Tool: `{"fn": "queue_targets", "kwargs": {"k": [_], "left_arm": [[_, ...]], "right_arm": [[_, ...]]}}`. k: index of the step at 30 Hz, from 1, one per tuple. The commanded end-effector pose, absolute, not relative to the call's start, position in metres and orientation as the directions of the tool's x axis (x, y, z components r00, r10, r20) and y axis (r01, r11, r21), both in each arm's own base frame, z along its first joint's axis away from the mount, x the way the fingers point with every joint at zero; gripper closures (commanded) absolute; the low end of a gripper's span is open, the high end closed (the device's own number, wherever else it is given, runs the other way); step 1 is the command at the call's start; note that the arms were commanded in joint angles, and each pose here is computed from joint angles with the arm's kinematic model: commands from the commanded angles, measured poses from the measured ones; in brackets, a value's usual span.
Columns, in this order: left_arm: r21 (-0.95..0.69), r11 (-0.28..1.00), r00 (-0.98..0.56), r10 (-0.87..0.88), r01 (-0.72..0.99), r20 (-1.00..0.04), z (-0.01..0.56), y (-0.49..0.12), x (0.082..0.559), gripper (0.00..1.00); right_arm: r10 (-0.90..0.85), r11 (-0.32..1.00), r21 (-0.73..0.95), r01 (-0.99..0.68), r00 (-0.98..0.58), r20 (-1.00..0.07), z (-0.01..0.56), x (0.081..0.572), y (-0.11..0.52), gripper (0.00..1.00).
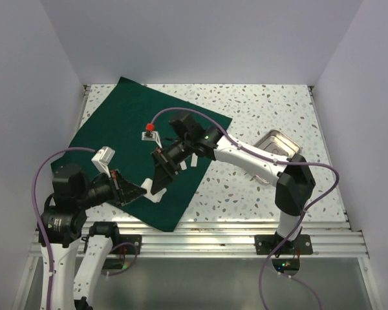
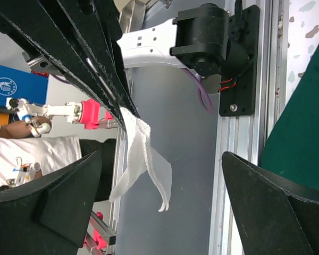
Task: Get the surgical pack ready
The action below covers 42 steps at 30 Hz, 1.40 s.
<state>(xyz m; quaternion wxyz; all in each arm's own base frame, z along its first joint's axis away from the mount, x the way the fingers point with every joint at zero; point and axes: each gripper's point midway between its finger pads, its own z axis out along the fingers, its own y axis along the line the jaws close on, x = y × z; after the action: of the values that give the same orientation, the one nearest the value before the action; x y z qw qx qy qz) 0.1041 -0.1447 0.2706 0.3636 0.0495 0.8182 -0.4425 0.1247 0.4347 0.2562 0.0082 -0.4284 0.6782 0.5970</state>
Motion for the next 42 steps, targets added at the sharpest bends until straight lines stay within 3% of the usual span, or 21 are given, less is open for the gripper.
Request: {"fn": "queue_targets", "kwargs": {"k": [1, 3, 7, 12, 13, 15, 16, 19, 22, 25, 27, 28, 32, 35, 38, 42], "left_arm": [[-0.689, 0.583, -0.725, -0.232, 0.43, -0.648, 0.28, -0.147, 0.095, 1.0], [-0.694, 0.58, -0.726, -0.238, 0.426, -0.645, 0.282, -0.148, 0.095, 1.0], [-0.7, 0.567, -0.718, -0.252, 0.434, -0.649, 0.288, -0.149, 0.099, 1.0], [-0.706, 0.558, -0.722, -0.252, 0.436, -0.644, 0.289, -0.151, 0.102, 1.0], [-0.708, 0.557, -0.724, -0.251, 0.434, -0.642, 0.288, -0.151, 0.102, 1.0], [-0.708, 0.559, -0.729, -0.247, 0.431, -0.639, 0.287, -0.151, 0.101, 1.0], [-0.708, 0.561, -0.731, -0.246, 0.428, -0.637, 0.286, -0.15, 0.101, 1.0], [-0.71, 0.562, -0.734, -0.244, 0.425, -0.633, 0.285, -0.15, 0.101, 1.0], [-0.711, 0.561, -0.738, -0.241, 0.424, -0.631, 0.284, -0.15, 0.1, 1.0], [-0.708, 0.565, -0.738, -0.237, 0.424, -0.632, 0.284, -0.15, 0.101, 1.0], [-0.707, 0.567, -0.741, -0.233, 0.422, -0.63, 0.283, -0.15, 0.101, 1.0], [-0.706, 0.569, -0.74, -0.232, 0.423, -0.631, 0.283, -0.15, 0.101, 1.0], [-0.706, 0.568, -0.741, -0.232, 0.423, -0.631, 0.282, -0.15, 0.1, 1.0], [-0.705, 0.57, -0.742, -0.23, 0.422, -0.63, 0.281, -0.149, 0.1, 1.0], [-0.706, 0.569, -0.745, -0.227, 0.422, -0.628, 0.281, -0.15, 0.101, 1.0], [-0.699, 0.605, -0.752, -0.236, 0.382, -0.615, 0.274, -0.145, 0.109, 0.96]], "right_arm": [[-0.551, -0.163, 0.78, -0.605, -0.599, -0.58, 0.28, 0.119, 0.444, 0.01], [-0.565, -0.172, 0.792, -0.586, -0.599, -0.567, 0.278, 0.112, 0.444, 0.03], [-0.596, -0.209, 0.81, -0.548, -0.585, -0.55, 0.276, 0.093, 0.439, 0.19], [-0.594, -0.221, 0.812, -0.54, -0.585, -0.551, 0.275, 0.084, 0.429, 0.29], [-0.601, -0.213, 0.819, -0.533, -0.59, -0.54, 0.271, 0.084, 0.429, 0.39], [-0.603, -0.208, 0.823, -0.529, -0.593, -0.533, 0.27, 0.084, 0.428, 0.49], [-0.604, -0.206, 0.823, -0.529, -0.593, -0.532, 0.27, 0.084, 0.428, 0.61], [-0.598, -0.197, 0.821, -0.536, -0.598, -0.534, 0.268, 0.085, 0.429, 0.64], [-0.592, -0.185, 0.818, -0.545, -0.603, -0.535, 0.267, 0.087, 0.43, 0.75], [-0.588, -0.17, 0.818, -0.549, -0.61, -0.531, 0.264, 0.089, 0.432, 0.75], [-0.583, -0.17, 0.815, -0.555, -0.61, -0.537, 0.265, 0.09, 0.432, 0.67], [-0.58, -0.172, 0.812, -0.557, -0.609, -0.541, 0.267, 0.091, 0.432, 0.57], [-0.579, -0.183, 0.811, -0.556, -0.605, -0.546, 0.273, 0.092, 0.432, 0.56], [-0.588, -0.186, 0.816, -0.547, -0.603, -0.539, 0.273, 0.091, 0.431, 0.69], [-0.593, -0.184, 0.819, -0.543, -0.603, -0.533, 0.27, 0.09, 0.429, 1.0], [-0.601, -0.164, 0.822, -0.546, -0.605, -0.522, 0.263, 0.091, 0.425, 1.0]]}}
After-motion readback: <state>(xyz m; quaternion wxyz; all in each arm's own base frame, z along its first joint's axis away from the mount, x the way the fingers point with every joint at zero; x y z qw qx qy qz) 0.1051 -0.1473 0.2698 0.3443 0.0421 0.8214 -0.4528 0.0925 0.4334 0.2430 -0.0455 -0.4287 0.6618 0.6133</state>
